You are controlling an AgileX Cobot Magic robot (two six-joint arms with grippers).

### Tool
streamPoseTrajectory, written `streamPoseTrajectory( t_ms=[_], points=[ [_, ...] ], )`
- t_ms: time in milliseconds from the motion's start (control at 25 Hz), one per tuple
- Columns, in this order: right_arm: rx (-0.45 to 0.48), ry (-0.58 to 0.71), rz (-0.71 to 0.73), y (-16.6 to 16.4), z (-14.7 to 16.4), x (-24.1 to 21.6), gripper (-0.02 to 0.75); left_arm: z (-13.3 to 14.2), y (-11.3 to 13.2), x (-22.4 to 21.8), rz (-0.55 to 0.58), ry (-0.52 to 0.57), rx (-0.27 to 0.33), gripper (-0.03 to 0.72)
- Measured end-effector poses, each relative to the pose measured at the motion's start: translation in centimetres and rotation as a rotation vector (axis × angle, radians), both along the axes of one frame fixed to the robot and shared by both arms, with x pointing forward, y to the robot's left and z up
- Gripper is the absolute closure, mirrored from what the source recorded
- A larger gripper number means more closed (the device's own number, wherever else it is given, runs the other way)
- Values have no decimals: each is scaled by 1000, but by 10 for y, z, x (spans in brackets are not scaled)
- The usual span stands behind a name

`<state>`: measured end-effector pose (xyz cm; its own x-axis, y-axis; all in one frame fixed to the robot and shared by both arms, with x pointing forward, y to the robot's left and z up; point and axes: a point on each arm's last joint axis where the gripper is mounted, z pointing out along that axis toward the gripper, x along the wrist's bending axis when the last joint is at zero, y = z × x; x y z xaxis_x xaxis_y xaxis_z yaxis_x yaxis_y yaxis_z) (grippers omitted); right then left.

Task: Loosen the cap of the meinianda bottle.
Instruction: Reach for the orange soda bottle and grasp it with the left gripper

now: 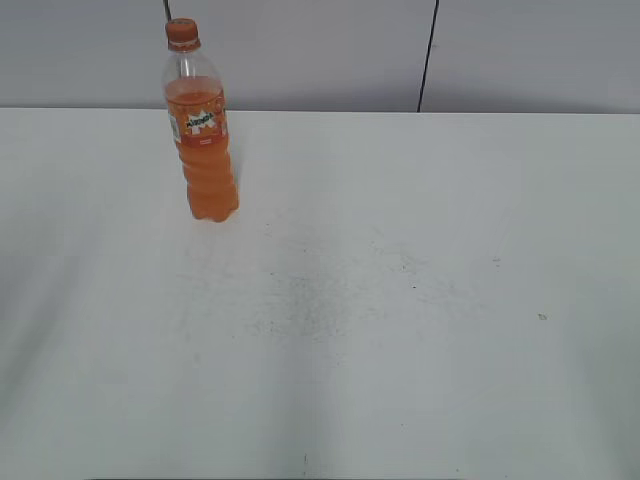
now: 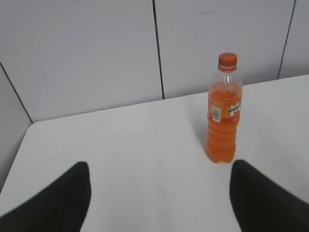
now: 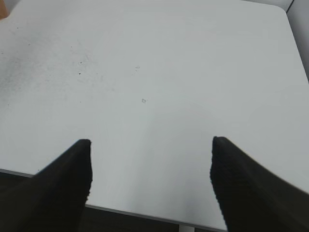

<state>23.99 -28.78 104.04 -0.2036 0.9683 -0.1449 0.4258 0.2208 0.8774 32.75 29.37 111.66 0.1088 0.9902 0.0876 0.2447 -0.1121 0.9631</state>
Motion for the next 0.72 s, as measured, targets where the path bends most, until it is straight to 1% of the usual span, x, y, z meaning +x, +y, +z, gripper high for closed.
streamPoseTrajectory(
  t_ms=[120,240,320,480,520,640,720],
  points=[
    [0,0,0,0,0,0,164,-3,-6,37,-16,-5,21,148],
    [0,0,0,0,0,0,164,-11,-13,72,-39,-32,19,148],
    [0,0,0,0,0,0,164,-25,-19,97,-63,-71,8,148],
    [0,0,0,0,0,0,164,-57,-25,117,-87,-141,-33,148],
    [0,0,0,0,0,0,164,-69,-26,120,-93,-145,-41,148],
    [0,0,0,0,0,0,164,-94,-29,129,-106,-172,-64,148],
    [0,0,0,0,0,0,164,-109,-31,139,-112,-145,-67,148]
  ],
)
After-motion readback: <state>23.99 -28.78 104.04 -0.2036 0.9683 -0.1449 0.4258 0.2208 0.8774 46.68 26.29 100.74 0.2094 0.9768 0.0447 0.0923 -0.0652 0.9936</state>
